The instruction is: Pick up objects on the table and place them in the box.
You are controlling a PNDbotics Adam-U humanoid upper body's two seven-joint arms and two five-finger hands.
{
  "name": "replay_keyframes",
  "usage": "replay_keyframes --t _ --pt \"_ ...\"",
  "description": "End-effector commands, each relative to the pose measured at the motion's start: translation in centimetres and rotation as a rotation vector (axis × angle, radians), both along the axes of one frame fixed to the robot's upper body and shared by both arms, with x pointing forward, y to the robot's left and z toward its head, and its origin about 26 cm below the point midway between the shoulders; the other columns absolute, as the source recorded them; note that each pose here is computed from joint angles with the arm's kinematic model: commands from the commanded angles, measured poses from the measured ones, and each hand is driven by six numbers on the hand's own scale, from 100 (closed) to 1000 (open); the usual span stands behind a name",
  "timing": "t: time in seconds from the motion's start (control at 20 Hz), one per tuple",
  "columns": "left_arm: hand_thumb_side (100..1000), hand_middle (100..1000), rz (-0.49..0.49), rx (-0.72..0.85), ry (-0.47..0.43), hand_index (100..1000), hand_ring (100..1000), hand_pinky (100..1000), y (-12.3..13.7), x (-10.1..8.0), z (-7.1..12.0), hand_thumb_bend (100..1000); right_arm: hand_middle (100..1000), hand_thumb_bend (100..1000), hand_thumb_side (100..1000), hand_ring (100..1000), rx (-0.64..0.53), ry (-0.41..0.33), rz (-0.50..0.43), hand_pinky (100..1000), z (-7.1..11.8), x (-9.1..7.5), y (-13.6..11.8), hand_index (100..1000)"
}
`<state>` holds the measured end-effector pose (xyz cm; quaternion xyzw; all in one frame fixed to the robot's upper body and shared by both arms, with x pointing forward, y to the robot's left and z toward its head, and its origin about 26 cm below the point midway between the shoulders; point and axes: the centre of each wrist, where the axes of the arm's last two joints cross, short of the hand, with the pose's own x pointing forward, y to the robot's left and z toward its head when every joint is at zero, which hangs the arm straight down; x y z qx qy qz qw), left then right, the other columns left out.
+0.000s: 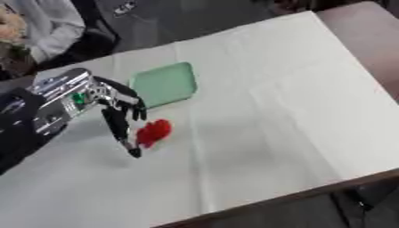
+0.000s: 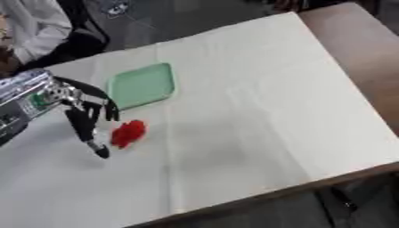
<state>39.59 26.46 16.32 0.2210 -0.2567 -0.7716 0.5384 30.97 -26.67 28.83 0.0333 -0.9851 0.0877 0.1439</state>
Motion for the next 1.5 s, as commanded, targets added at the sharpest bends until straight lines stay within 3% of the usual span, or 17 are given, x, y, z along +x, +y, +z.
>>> replay_keyframes --t 0.05,0.3,0.9,0.95,1.0,1.05,1.5 --pt "419 790 0.001 0.006 -0.036 886 658 679 0.4 0.4 1.3 778 276 100 562 1000 -0.008 -0.038 0.008 181 1.0 -0.4 0.1 659" --pt "425 809 -0.007 0.002 -0.039 891 679 693 0.2 0.6 0.8 755 277 100 562 1000 -0.008 -0.04 0.014 182 1.1 -0.4 0.2 659" --pt "429 822 0.008 0.021 -0.101 895 698 707 1.8 2.0 -2.4 756 279 100 559 1000 0.004 -0.05 0.036 182 1.4 -0.3 0.5 659" --pt "430 823 0.006 0.022 -0.113 896 700 708 1.8 2.1 -2.4 754 280 100 559 1000 0.005 -0.051 0.037 182 1.4 -0.3 0.6 659" --pt "481 824 0.004 0.022 -0.124 896 701 709 1.8 2.2 -2.4 697 280 100 563 1000 0.005 -0.051 0.038 182 1.5 -0.3 0.6 659" --pt "431 827 0.002 0.021 -0.137 898 706 711 1.8 2.2 -2.3 751 280 100 559 1000 0.006 -0.052 0.039 182 1.5 -0.3 0.6 660" --pt "446 826 0.0 -0.04 -0.272 904 704 697 0.3 2.7 -0.5 755 281 100 559 1000 0.008 -0.054 0.047 182 1.6 -0.3 0.7 660"
